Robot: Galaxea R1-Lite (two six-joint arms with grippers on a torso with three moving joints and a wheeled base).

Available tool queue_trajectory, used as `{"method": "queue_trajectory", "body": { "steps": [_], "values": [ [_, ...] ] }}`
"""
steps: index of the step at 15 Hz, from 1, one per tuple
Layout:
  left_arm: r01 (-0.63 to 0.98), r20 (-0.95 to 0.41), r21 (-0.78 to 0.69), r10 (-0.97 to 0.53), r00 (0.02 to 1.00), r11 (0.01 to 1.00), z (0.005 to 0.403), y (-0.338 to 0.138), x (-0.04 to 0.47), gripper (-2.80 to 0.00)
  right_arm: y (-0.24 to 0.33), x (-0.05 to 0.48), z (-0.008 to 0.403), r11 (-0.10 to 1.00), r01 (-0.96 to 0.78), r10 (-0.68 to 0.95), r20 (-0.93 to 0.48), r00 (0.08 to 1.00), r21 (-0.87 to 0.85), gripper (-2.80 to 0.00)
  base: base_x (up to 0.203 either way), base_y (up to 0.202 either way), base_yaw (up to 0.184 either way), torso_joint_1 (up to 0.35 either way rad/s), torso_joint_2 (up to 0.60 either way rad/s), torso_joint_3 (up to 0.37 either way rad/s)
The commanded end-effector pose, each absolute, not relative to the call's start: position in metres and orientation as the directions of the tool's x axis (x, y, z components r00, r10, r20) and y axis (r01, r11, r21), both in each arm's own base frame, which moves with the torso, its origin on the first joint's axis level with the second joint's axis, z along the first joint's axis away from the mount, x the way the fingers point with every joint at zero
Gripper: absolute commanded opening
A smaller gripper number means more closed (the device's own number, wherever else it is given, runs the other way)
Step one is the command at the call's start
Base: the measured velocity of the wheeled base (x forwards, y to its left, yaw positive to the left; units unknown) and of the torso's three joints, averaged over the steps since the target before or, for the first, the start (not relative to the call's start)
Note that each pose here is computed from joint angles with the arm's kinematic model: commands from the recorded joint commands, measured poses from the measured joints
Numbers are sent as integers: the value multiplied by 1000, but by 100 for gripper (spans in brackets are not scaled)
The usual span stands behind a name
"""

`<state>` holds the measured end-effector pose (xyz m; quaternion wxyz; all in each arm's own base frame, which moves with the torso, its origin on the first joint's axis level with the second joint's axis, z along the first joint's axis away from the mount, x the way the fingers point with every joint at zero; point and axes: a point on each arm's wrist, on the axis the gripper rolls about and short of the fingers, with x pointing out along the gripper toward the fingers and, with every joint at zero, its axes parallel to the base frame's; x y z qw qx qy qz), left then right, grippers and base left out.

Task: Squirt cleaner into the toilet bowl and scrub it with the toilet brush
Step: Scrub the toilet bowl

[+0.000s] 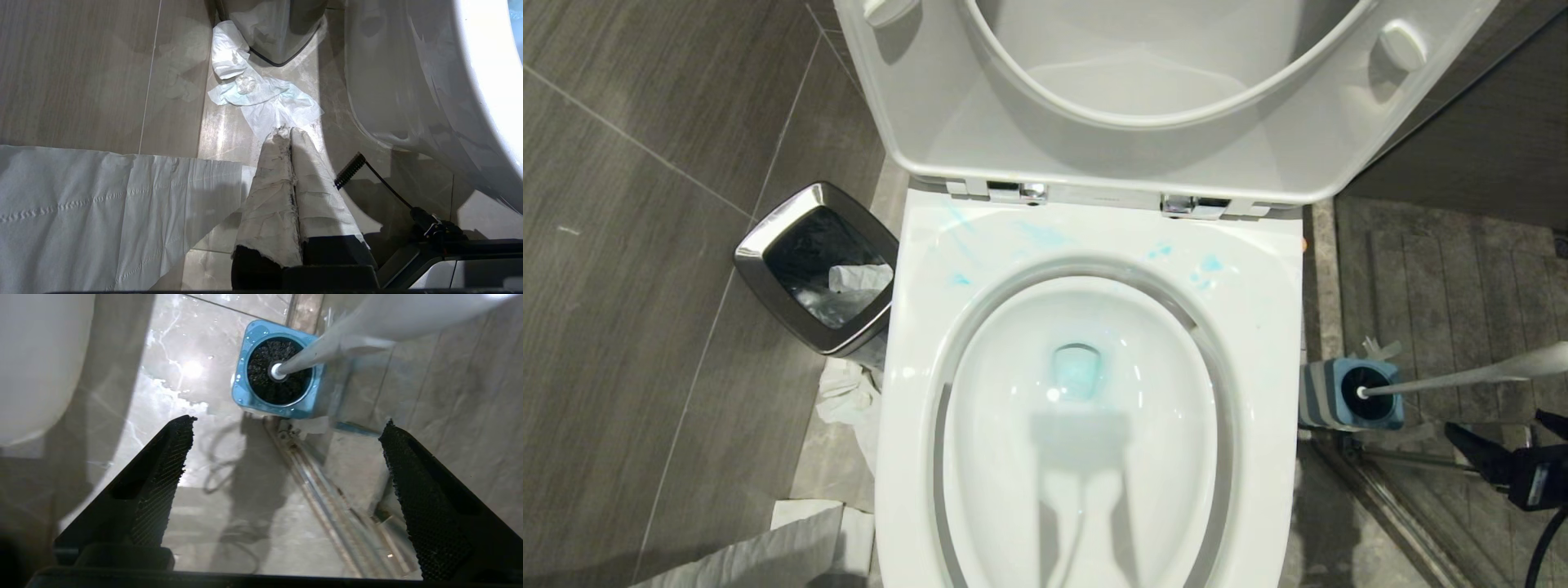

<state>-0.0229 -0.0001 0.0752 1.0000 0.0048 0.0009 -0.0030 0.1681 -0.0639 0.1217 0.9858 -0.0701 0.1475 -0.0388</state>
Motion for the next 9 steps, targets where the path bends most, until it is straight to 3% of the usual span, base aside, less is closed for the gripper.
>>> {"method": "queue_trajectory", "body": {
  "steps": [1,6,9],
  "values": [
    [6,-5,9,-6,1000,1000,75,0,-23,-280,-64,170,120,991,70,-102,-292,951,-118,0,0,0,0,0,0,0],
    [6,-5,9,-6,1000,1000,75,0,-23,-280,-72,187,122,967,247,-256,-297,920,-67,0,0,0,0,0,0,0],
    [6,-5,9,-6,1000,1000,75,0,-23,-280,-66,206,125,965,260,-259,-287,922,-36,0,0,0,0,0,0,0]
  ]
}}
